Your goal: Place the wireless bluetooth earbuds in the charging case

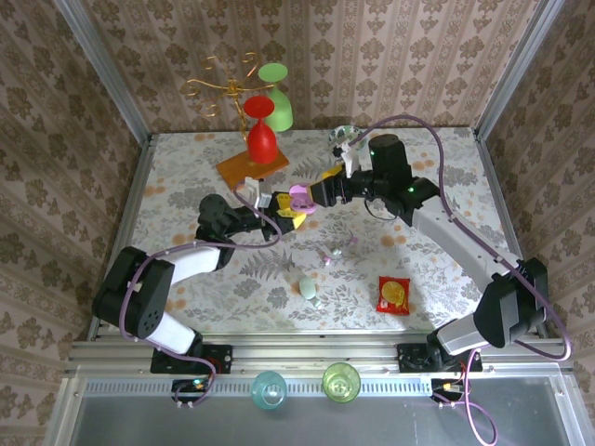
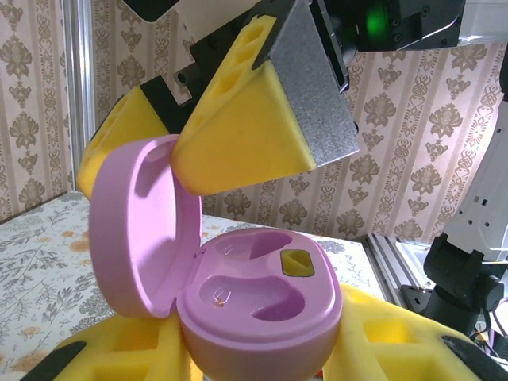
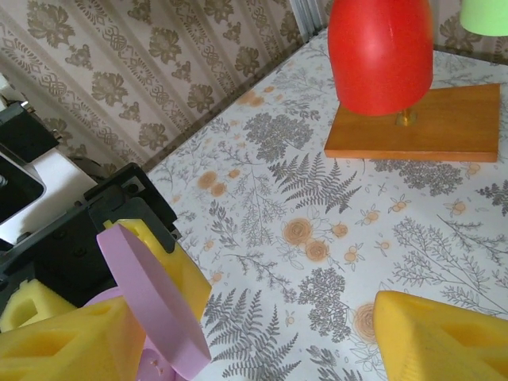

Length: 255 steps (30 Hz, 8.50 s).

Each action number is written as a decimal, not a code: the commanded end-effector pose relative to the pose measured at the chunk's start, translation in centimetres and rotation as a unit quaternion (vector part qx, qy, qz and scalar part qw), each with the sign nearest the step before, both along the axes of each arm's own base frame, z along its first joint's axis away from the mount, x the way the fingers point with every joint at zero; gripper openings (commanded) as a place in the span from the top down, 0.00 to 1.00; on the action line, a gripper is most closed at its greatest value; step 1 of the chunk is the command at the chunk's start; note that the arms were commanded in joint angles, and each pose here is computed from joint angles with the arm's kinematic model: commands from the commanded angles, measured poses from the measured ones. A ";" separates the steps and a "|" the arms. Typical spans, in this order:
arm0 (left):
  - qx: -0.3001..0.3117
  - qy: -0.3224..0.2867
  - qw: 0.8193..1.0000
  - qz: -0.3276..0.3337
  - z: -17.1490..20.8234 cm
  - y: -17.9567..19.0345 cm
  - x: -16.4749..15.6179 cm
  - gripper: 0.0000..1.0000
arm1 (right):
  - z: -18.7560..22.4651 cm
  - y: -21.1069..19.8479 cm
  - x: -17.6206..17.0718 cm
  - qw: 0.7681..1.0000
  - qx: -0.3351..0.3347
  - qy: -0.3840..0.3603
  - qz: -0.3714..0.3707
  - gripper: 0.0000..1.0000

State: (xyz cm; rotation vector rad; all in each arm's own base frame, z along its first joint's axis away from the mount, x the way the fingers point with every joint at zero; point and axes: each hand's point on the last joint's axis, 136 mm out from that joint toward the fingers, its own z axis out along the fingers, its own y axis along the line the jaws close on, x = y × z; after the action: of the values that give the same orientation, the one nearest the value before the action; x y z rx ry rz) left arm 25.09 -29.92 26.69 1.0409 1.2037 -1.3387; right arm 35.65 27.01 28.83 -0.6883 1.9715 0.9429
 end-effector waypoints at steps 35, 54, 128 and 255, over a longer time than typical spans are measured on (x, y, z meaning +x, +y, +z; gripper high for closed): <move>0.020 -0.102 0.988 0.116 -0.2 2.2 2.9 0.74 | -18.9 -11.0 -0.8 0.898 -0.119 0.350 -0.239 0.21; 0.045 -0.107 0.987 0.115 -1.0 1.8 2.6 0.74 | -25.7 -9.8 -0.9 0.842 -0.139 0.451 -0.262 0.53; 0.053 -0.114 0.974 0.189 -0.3 5.2 3.2 0.74 | -25.3 -9.8 -0.6 0.745 -0.630 0.178 -0.130 0.69; 0.054 -0.098 0.991 0.078 -1.7 2.1 0.9 0.74 | -2.9 2.6 -4.1 0.974 -0.031 0.215 0.071 0.46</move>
State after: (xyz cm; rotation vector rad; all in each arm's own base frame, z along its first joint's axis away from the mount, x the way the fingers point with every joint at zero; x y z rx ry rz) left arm 26.18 -27.76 23.40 1.0868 1.2776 -1.0808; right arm 31.97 30.04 24.73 -0.6878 2.4171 1.2238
